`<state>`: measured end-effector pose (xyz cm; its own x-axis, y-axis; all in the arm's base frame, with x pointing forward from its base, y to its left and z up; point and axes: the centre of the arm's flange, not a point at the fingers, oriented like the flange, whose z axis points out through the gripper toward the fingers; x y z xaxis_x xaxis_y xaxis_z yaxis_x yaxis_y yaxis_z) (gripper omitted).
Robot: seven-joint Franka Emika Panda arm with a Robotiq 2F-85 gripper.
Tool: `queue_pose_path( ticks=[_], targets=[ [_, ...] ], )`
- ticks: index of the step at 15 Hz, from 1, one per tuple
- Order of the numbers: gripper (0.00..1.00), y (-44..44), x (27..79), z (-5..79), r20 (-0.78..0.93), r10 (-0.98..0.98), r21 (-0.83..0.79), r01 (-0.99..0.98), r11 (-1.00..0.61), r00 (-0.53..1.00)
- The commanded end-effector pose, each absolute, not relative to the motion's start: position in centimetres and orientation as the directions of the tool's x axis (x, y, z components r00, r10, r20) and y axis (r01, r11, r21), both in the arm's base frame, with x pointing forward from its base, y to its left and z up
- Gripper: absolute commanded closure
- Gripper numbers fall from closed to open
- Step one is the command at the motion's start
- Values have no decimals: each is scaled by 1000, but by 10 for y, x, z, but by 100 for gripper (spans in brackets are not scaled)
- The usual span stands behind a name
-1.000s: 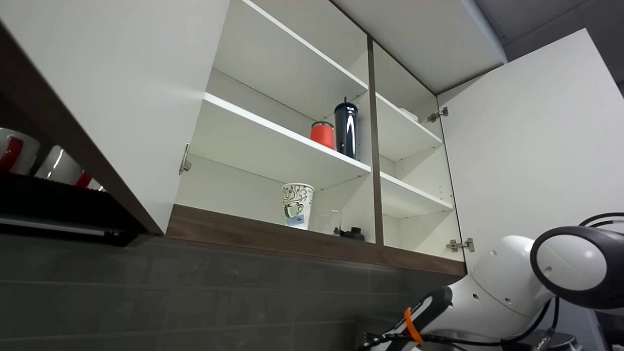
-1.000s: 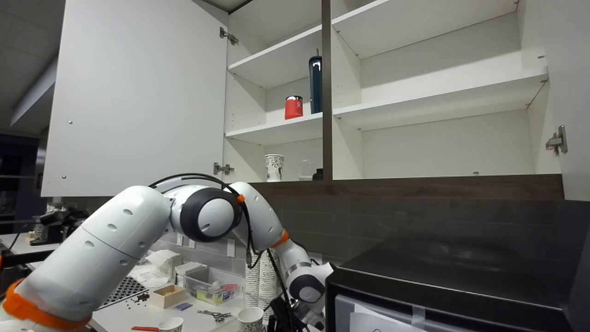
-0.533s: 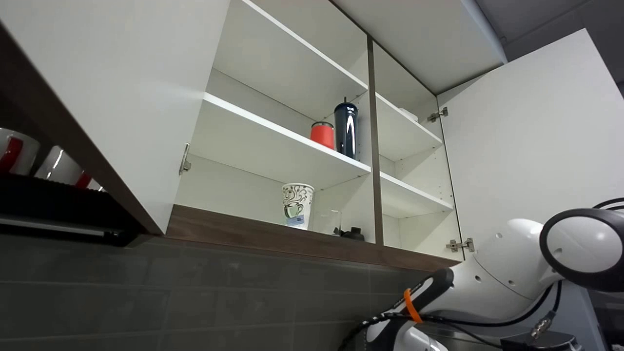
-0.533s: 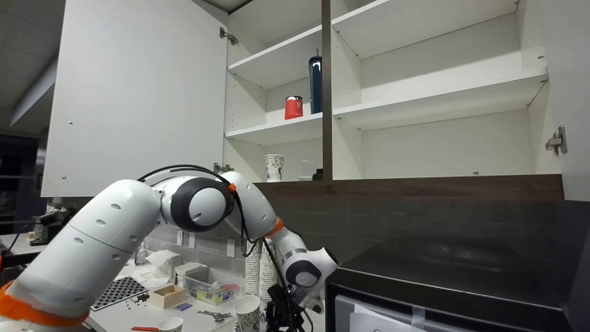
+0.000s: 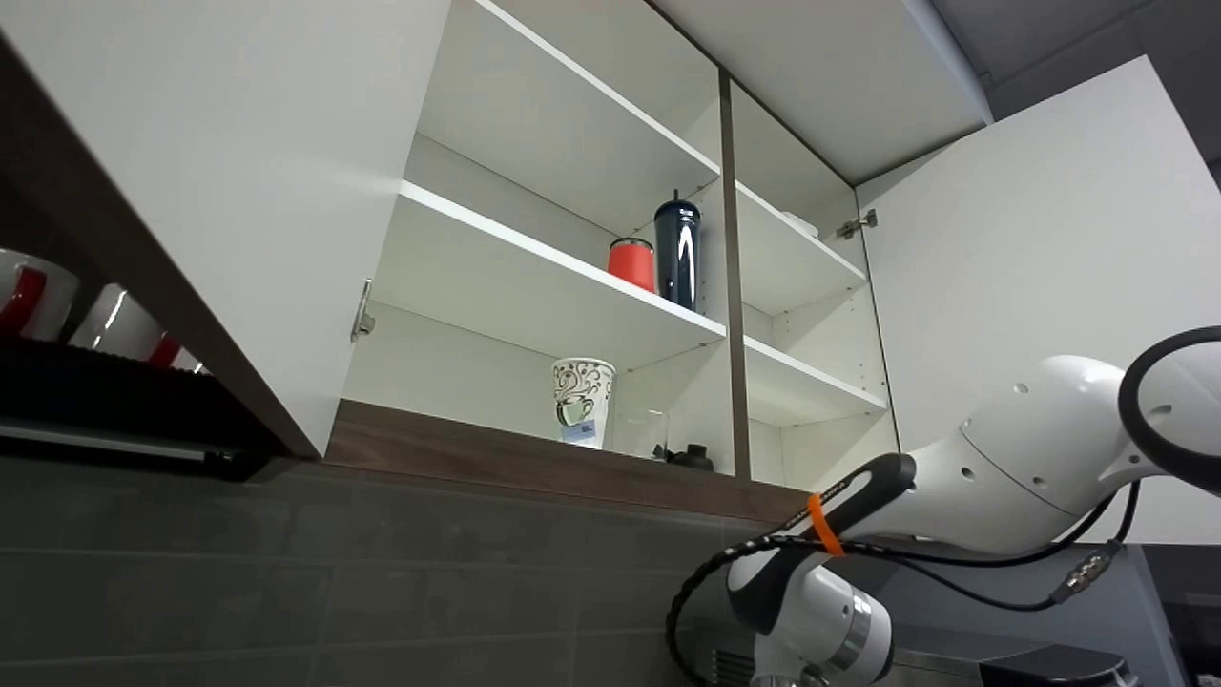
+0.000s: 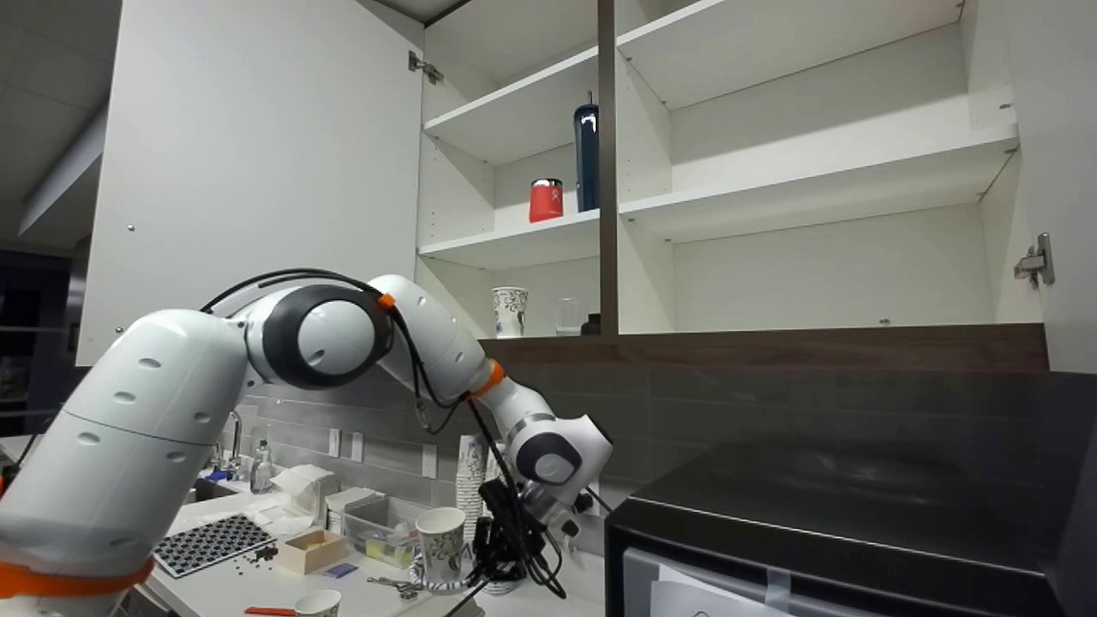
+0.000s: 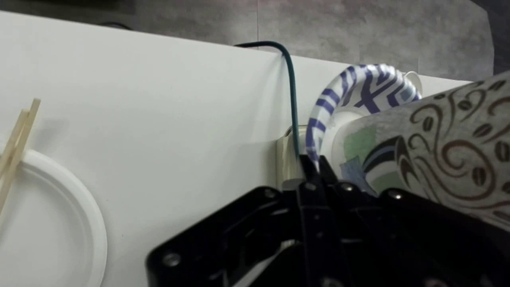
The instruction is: Put the bowl and cup inside the cupboard
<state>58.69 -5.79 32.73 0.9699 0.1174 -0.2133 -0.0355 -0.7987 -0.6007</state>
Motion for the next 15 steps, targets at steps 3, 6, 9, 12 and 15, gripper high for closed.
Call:
queue_pose_path(
  ticks=[3, 6, 9, 12, 15],
  targets=[
    [97, -56, 574, 353, -280, 89, -595, -100, -798, 956],
    [97, -53, 568, 366, -294, 71, -584, -120, -803, 953],
    [99, -48, 564, 371, -308, 90, -627, -131, -768, 947],
    [99, -30, 550, 397, -296, 103, -673, -131, -728, 950],
    [99, -11, 542, 427, -308, 100, -710, -159, -686, 946]
  ],
)
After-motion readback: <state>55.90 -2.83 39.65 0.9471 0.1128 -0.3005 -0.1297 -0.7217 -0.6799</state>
